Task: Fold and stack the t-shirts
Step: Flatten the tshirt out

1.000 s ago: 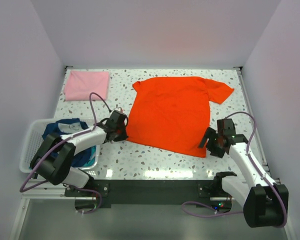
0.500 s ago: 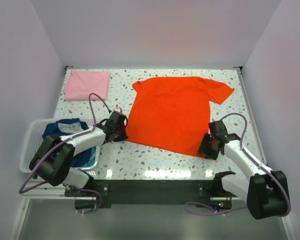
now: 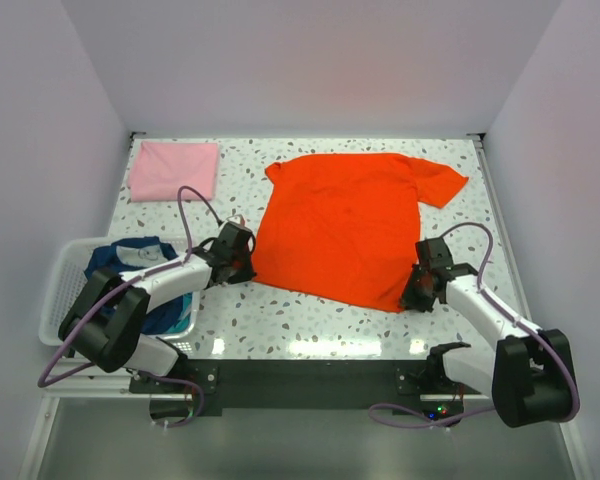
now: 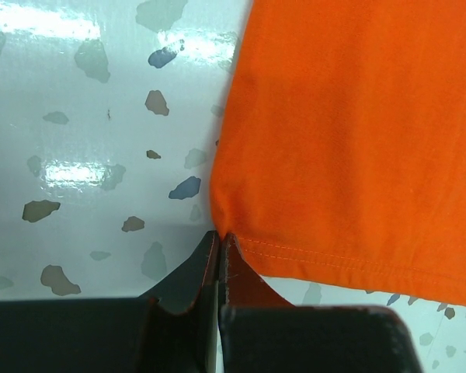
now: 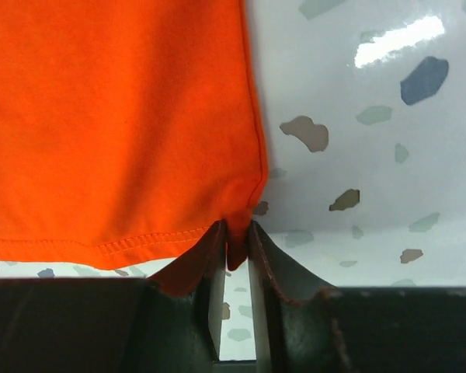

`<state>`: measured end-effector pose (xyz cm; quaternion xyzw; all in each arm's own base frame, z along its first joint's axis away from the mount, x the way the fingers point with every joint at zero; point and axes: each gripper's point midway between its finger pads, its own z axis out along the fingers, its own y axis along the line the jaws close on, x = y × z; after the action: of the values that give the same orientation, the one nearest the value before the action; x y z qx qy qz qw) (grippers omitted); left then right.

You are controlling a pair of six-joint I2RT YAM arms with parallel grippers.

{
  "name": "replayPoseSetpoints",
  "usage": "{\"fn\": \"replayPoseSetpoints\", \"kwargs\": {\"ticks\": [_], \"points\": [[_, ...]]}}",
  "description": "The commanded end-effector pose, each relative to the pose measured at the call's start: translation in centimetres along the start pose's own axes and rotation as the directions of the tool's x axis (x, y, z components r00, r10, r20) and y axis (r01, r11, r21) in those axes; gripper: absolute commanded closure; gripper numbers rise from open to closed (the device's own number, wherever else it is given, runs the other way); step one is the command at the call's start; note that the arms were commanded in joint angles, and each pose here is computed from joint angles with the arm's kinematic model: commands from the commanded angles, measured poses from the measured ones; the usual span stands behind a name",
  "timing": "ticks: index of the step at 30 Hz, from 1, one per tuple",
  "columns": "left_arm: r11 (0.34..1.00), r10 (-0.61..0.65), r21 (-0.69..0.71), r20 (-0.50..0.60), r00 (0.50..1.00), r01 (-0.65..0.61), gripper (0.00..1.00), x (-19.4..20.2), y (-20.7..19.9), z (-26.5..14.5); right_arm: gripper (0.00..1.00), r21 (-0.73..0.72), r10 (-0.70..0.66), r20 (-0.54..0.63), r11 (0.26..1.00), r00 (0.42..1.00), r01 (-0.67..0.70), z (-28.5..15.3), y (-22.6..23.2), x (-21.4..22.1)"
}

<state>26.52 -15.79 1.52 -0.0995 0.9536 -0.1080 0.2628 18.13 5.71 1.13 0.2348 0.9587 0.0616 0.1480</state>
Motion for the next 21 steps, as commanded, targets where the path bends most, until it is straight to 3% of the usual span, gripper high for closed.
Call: {"fn": "replayPoseSetpoints", "kwargs": {"ticks": [1,2,4,10,13,16,19,21], "points": [[0.999,-0.002,0.039,0.047,0.999,0.0,1.0,-1.3,-1.0,0.0,0.86,0.01,-0.003,0.016,1.0,1.0,0.003,1.3,-0.1,-0.3],[0.999,-0.001,0.044,0.056,0.998,-0.002,1.0,-1.7,-1.3,-0.1,1.0,0.006,-0.009,0.022,1.0,1.0,0.009,1.3,0.0,-0.4],[0.999,0.001,0.05,0.084,0.996,-0.005,1.0,-2.9,-1.9,-0.5,1.0,-0.002,-0.033,0.038,0.999,0.999,0.033,0.8,0.2,-1.0],[0.999,-0.006,0.053,0.233,0.973,-0.007,1.0,-9.5,-4.6,-4.3,1.0,-0.099,-0.066,0.289,0.99,0.955,0.099,-7.3,3.9,-7.8],[0.994,-0.028,0.112,0.353,0.935,-0.013,1.0,-14.2,-7.0,-8.5,1.0,-0.138,-0.041,0.441,0.984,0.897,0.113,-13.3,5.4,-11.3],[0.977,-0.067,0.21,0.501,0.863,-0.046,1.0,-19.6,-9.8,-15.6,1.0,-0.213,0.017,0.598,0.967,0.801,0.138,-21.2,7.1,-14.6],[0.964,-0.1,0.257,0.58,0.808,-0.065,1.0,-22.1,-10.8,-20.4,1.0,-0.249,0.059,0.681,0.956,0.73,0.154,-26.4,7.3,-15.6],[0.945,-0.14,0.312,0.654,0.744,-0.096,1.0,-24.2,-11.4,-25.7,1.0,-0.293,0.11,0.745,0.94,0.658,0.176,-31.2,7.5,-16.4]]}}
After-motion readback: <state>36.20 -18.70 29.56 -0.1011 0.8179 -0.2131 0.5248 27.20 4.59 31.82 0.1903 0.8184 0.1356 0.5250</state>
